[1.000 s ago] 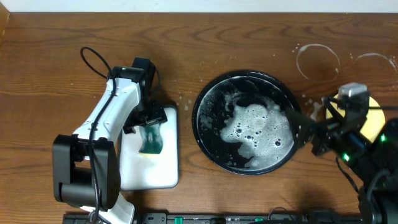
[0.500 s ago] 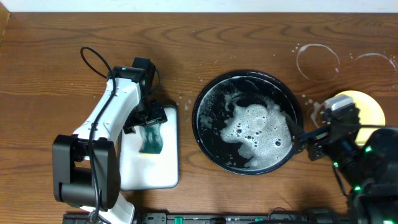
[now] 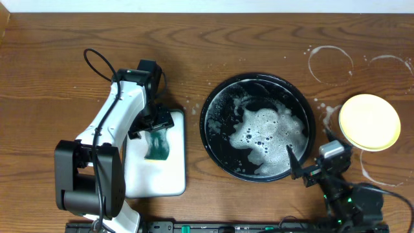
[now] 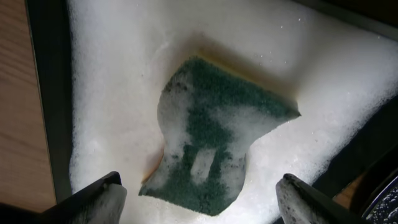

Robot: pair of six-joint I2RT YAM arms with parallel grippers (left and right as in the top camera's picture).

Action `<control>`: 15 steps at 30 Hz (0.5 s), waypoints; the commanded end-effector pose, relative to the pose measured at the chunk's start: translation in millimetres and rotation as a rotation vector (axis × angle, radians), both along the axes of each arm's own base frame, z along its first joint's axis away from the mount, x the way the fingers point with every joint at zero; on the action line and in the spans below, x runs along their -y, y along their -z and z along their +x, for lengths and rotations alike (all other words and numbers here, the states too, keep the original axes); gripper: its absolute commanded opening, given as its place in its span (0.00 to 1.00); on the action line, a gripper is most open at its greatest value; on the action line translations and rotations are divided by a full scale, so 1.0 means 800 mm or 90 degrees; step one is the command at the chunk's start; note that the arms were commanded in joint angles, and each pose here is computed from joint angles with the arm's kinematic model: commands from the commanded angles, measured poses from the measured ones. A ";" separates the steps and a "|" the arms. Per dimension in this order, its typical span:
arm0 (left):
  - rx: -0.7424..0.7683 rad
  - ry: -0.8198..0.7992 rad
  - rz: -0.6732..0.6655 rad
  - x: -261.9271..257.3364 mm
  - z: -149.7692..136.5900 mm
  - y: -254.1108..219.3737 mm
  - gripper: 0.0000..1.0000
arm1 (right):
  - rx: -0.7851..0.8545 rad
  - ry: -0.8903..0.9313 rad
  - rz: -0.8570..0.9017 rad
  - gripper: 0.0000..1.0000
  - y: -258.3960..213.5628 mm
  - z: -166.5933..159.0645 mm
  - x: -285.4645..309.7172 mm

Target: Clean dirty plates on tray and stack at the side

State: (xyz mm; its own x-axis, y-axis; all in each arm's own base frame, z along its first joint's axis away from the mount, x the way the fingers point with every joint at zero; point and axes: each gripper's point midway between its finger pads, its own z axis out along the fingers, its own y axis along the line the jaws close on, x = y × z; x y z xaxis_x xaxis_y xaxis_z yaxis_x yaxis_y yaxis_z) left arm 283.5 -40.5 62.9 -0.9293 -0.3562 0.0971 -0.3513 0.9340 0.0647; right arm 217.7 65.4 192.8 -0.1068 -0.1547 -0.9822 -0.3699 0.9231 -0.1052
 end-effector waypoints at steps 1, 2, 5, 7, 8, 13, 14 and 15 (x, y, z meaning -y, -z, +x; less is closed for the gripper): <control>-0.002 0.004 0.008 -0.003 -0.001 0.000 0.81 | 0.028 -0.002 -0.007 0.99 0.012 0.005 -0.001; -0.002 0.004 0.008 -0.003 -0.001 0.000 0.81 | 0.032 -0.002 -0.006 0.99 0.015 0.007 -0.002; -0.002 0.004 0.008 -0.003 -0.001 0.000 0.81 | 0.064 -0.002 -0.003 0.99 0.022 0.016 -0.002; -0.002 0.004 0.008 -0.003 -0.001 0.000 0.81 | 0.088 -0.002 -0.001 0.99 0.024 0.020 -0.003; -0.002 0.004 0.008 -0.003 -0.001 0.000 0.81 | 0.100 -0.001 0.000 0.99 0.026 0.022 -0.003; -0.002 0.004 0.008 -0.003 -0.001 0.000 0.81 | 0.092 0.000 -0.001 0.99 0.029 0.022 -0.002; -0.002 0.004 0.008 -0.003 -0.001 0.000 0.81 | 0.084 0.001 -0.002 0.99 0.033 0.022 -0.002; -0.002 0.004 0.008 -0.003 -0.001 0.000 0.81 | 0.074 0.001 -0.003 0.99 0.038 0.022 -0.002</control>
